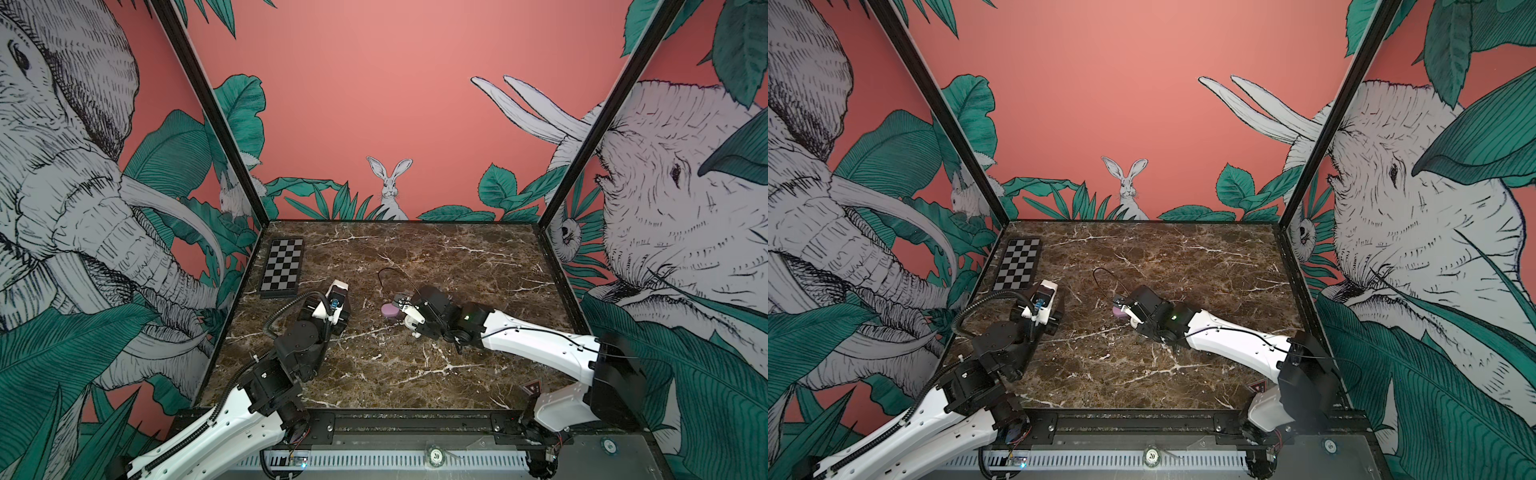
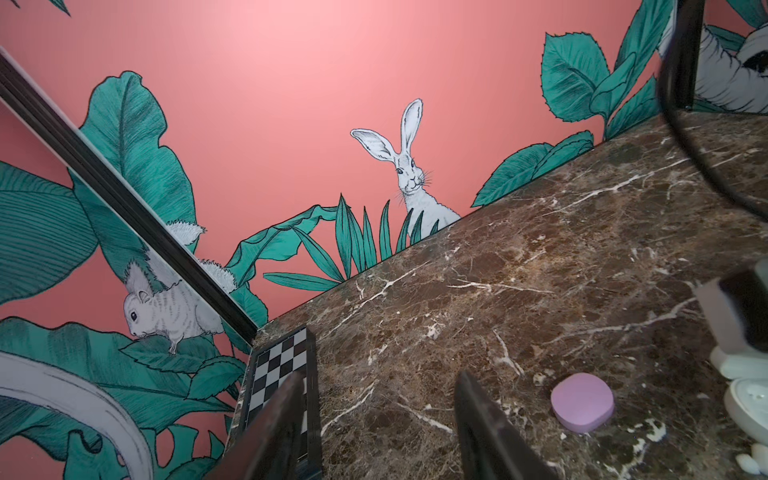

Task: Insert the wireless bluetooth earbuds into the charging case
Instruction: 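Lower the open case with the right gripper while the left arm draws back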

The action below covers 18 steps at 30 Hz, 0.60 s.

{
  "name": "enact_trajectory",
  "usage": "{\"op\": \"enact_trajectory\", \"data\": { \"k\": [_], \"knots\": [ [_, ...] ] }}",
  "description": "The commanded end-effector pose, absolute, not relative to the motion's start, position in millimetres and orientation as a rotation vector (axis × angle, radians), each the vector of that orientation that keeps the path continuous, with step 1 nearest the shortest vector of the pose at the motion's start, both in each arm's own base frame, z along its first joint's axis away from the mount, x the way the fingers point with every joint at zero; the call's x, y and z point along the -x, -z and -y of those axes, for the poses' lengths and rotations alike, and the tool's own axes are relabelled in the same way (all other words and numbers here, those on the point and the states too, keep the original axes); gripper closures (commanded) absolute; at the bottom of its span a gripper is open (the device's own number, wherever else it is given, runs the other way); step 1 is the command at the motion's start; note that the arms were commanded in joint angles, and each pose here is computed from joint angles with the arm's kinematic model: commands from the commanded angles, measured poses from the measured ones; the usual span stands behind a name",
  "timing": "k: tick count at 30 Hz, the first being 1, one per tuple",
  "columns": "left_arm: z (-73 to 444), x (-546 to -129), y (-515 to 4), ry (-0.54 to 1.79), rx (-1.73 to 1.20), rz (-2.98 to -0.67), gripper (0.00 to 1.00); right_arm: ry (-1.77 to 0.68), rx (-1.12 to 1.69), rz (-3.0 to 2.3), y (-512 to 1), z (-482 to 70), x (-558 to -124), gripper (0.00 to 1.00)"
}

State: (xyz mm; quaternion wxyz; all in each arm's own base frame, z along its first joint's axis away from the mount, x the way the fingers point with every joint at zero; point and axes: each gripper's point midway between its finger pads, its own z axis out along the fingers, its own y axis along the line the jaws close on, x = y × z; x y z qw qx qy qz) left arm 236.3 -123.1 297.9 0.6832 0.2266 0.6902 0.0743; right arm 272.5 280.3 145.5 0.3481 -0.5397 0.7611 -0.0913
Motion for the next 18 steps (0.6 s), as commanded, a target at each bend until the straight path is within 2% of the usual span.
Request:
{"op": "enact_trajectory", "data": {
  "k": [1,18],
  "knots": [
    [116.7,-237.9,-300.5,-0.194,-0.473,-1.541,0.41,0.302,1.385,-1.921,-155.4,-282.5,-294.2,0.96],
    [116.0,-238.1,-299.5,-0.203,-0.476,-1.543,0.42,0.495,1.55,-1.958,-108.4,-274.1,-330.9,0.98]
  ]
}}
